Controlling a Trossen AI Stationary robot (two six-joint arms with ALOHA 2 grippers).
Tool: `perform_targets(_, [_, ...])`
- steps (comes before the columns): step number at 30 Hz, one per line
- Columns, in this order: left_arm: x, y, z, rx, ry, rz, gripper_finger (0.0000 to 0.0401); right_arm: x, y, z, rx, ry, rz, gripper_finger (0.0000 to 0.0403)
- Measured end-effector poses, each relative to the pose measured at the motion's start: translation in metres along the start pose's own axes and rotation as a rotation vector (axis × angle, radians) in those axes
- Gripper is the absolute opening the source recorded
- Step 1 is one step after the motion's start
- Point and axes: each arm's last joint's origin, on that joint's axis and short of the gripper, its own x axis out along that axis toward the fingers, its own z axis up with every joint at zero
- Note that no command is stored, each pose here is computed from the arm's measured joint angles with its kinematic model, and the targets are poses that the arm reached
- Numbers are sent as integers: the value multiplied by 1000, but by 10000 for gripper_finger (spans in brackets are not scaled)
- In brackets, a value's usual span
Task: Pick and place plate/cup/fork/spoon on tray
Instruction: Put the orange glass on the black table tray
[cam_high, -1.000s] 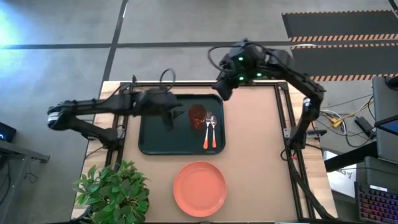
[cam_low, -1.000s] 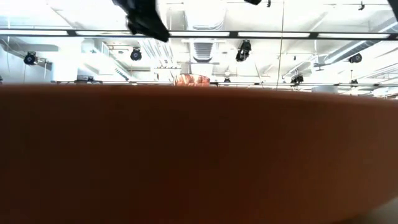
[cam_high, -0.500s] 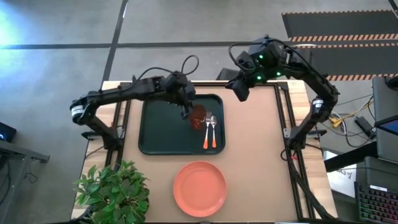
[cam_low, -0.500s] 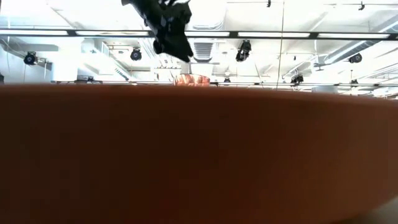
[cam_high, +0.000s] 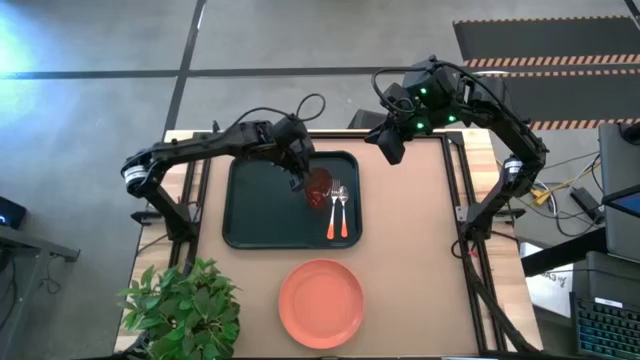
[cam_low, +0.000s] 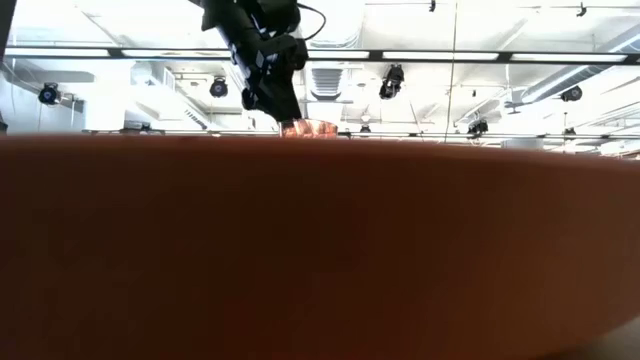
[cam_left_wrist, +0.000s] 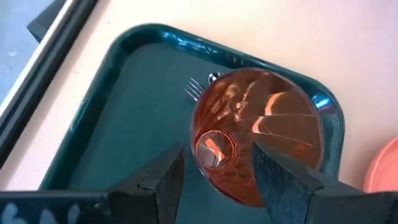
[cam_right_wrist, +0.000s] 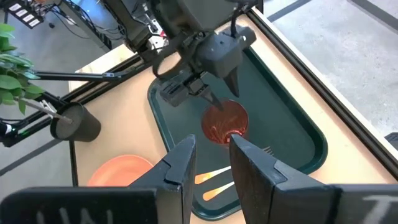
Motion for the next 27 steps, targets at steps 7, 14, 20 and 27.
perform_targets(7, [18, 6, 0, 12, 34, 6, 169, 0, 0, 0, 0, 0, 0, 86])
perform_targets(14, [30, 8, -4, 51, 83, 20, 115, 0, 0, 0, 4, -1, 0, 86])
perform_targets(20, [28, 10, -5, 39, 96, 28, 10, 0, 0, 1, 0, -10, 2, 83])
perform_targets(27, [8, 11, -15, 39, 185, 141, 2, 1, 0, 2, -8, -15, 2, 84])
